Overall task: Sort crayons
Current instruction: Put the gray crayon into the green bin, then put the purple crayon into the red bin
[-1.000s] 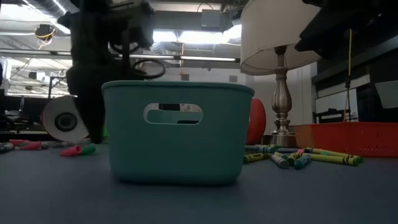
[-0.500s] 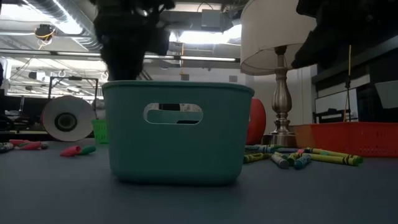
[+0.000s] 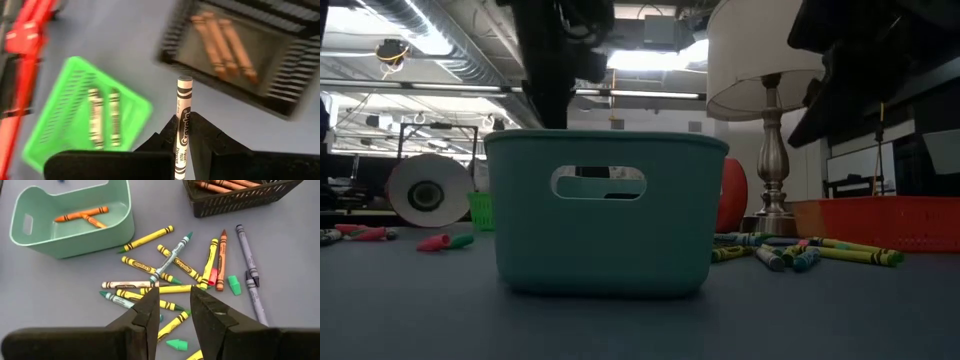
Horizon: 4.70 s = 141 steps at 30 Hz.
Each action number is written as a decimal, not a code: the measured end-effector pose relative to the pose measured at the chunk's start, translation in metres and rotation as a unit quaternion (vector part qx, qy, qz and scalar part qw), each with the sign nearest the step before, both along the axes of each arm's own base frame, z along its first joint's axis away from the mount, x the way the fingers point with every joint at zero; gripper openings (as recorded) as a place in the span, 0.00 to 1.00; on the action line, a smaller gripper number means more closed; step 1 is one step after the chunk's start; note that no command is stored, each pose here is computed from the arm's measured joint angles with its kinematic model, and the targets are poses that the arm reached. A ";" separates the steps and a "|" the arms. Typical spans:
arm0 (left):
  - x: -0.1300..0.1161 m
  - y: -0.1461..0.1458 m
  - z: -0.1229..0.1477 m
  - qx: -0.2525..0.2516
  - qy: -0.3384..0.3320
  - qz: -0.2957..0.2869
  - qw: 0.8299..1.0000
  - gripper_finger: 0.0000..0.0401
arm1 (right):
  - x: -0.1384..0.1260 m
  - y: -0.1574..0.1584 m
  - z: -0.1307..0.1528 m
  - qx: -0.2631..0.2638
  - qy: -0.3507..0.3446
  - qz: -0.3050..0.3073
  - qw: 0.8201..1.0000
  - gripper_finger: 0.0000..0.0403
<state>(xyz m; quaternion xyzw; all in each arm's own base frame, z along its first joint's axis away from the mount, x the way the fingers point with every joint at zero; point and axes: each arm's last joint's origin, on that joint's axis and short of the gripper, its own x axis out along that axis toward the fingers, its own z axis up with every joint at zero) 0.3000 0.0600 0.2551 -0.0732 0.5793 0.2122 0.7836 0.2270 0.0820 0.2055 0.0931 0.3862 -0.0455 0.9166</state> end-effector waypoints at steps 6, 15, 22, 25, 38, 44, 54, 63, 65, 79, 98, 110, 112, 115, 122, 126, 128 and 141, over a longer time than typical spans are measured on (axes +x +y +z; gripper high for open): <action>-0.013 0.046 0.000 0.024 0.007 0.078 0.997 0.04 | 0.001 0.000 -0.001 -0.005 0.000 -0.004 1.000 0.27; -0.030 0.084 0.001 0.040 0.014 0.150 0.988 0.04 | 0.006 -0.019 -0.001 -0.007 0.000 -0.044 0.999 0.27; -0.036 0.094 0.001 0.039 0.014 0.168 0.985 0.06 | 0.012 -0.043 -0.001 -0.030 0.005 -0.059 0.998 0.27; -0.036 0.095 0.001 0.041 0.017 0.163 0.986 0.10 | 0.013 -0.051 -0.002 -0.044 0.011 -0.062 0.997 0.27; -0.032 0.096 0.002 0.049 -0.004 0.159 0.986 0.26 | 0.027 -0.067 -0.033 -0.099 0.084 -0.043 0.991 0.27; -0.030 0.097 0.003 0.053 -0.015 0.160 0.986 0.25 | 0.038 -0.066 -0.053 -0.114 0.103 -0.023 0.988 0.27; -0.030 0.096 0.003 0.053 -0.017 0.159 0.986 0.22 | 0.039 -0.067 -0.066 -0.120 0.136 -0.019 0.983 0.27; -0.023 0.086 0.003 0.054 -0.023 0.139 0.989 0.22 | 0.040 -0.076 -0.075 -0.090 0.157 -0.006 0.983 0.27; -0.021 0.082 0.003 0.054 -0.023 0.133 0.989 0.22 | 0.041 -0.079 -0.077 -0.082 0.160 -0.005 0.984 0.27; 0.000 0.031 0.002 -0.023 -0.045 0.027 0.998 0.22 | 0.041 -0.083 -0.079 -0.052 0.167 0.004 0.985 0.18; 0.013 -0.074 0.002 -0.086 -0.060 -0.036 0.994 0.22 | 0.040 -0.083 -0.080 -0.051 0.168 0.005 0.984 0.05; 0.001 -0.122 0.000 -0.113 -0.034 -0.019 0.993 0.22 | 0.044 -0.082 -0.066 -0.033 0.197 0.017 0.980 0.04; -0.002 -0.129 0.000 -0.116 -0.031 -0.017 0.993 0.22 | 0.047 -0.082 -0.059 -0.034 0.207 0.019 0.977 0.03; -0.005 -0.140 -0.001 -0.120 -0.027 -0.019 0.992 0.22 | 0.049 -0.082 -0.049 -0.037 0.232 0.031 0.971 0.03; -0.017 -0.162 -0.002 -0.124 -0.005 -0.008 0.992 0.22 | 0.057 -0.079 -0.022 0.001 0.255 0.068 0.964 0.03; -0.027 -0.171 -0.003 -0.116 0.022 0.004 0.993 0.22 | 0.061 -0.077 -0.004 0.019 0.266 0.078 0.961 0.03; -0.032 -0.175 -0.004 -0.113 0.034 0.011 0.993 0.22 | 0.061 -0.077 0.004 0.024 0.273 0.083 0.958 0.03; -0.059 -0.202 -0.019 -0.116 0.068 0.119 0.984 0.22 | 0.021 -0.077 0.058 0.018 0.270 0.084 0.959 0.03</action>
